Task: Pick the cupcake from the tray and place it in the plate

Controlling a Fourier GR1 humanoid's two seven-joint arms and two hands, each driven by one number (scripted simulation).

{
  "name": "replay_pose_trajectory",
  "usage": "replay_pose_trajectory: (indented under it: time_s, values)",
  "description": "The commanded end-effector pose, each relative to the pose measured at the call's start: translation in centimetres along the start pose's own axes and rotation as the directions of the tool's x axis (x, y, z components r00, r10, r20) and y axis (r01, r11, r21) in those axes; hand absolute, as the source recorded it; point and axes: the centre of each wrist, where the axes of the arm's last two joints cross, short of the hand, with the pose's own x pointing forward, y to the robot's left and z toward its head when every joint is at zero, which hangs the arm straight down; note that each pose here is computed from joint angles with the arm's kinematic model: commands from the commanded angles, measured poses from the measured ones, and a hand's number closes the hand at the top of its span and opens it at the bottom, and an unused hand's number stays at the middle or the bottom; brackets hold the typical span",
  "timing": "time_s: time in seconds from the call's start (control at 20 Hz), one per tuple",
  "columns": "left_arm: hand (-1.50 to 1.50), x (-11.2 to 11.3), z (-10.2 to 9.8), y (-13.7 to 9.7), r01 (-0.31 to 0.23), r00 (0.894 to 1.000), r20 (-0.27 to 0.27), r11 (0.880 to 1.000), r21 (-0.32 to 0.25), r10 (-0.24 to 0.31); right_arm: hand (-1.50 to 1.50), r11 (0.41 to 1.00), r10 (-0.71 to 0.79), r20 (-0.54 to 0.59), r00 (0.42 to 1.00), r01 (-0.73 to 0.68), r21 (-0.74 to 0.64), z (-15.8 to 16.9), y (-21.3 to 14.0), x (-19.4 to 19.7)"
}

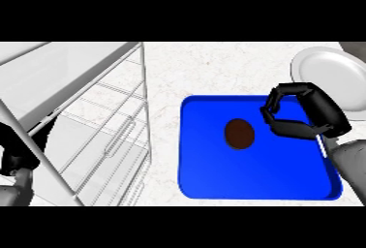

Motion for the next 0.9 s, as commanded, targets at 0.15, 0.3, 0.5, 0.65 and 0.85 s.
replay_pose_trajectory:
  time_s: [0.15, 0.3, 0.5, 0.65, 0.85]
  values:
    - [0.00, -3.7, 2.0, -4.9, -0.039, 0.995, -0.092, 0.996, -0.082, 0.032, -1.50, 0.900, -0.433, 0.125, 0.893, 0.435, 0.015, 4.2, 5.0, -5.5]
    - [0.00, -3.3, 2.1, -5.4, -0.056, 0.997, -0.054, 0.996, -0.072, 0.052, -1.50, 0.943, -0.272, 0.079, 0.959, 0.249, 0.222, 5.5, 3.0, -6.6]
    - [0.00, -2.6, 1.6, -7.5, -0.039, 0.998, -0.058, 0.996, -0.079, 0.034, -1.50, 0.956, 0.043, 0.097, 0.994, -0.069, 0.284, 2.1, 0.6, -4.7]
    - [0.00, -3.6, 2.4, -7.2, -0.051, 0.996, -0.082, 0.996, -0.076, 0.044, -1.50, 0.926, 0.215, 0.098, 0.972, -0.235, 0.295, 2.2, -1.4, -4.1]
    - [0.00, -3.4, 1.8, -8.5, -0.035, 0.998, -0.061, 0.997, -0.068, 0.031, -1.50, 0.858, 0.345, 0.070, 0.936, -0.345, 0.380, -0.9, -1.4, -2.2]
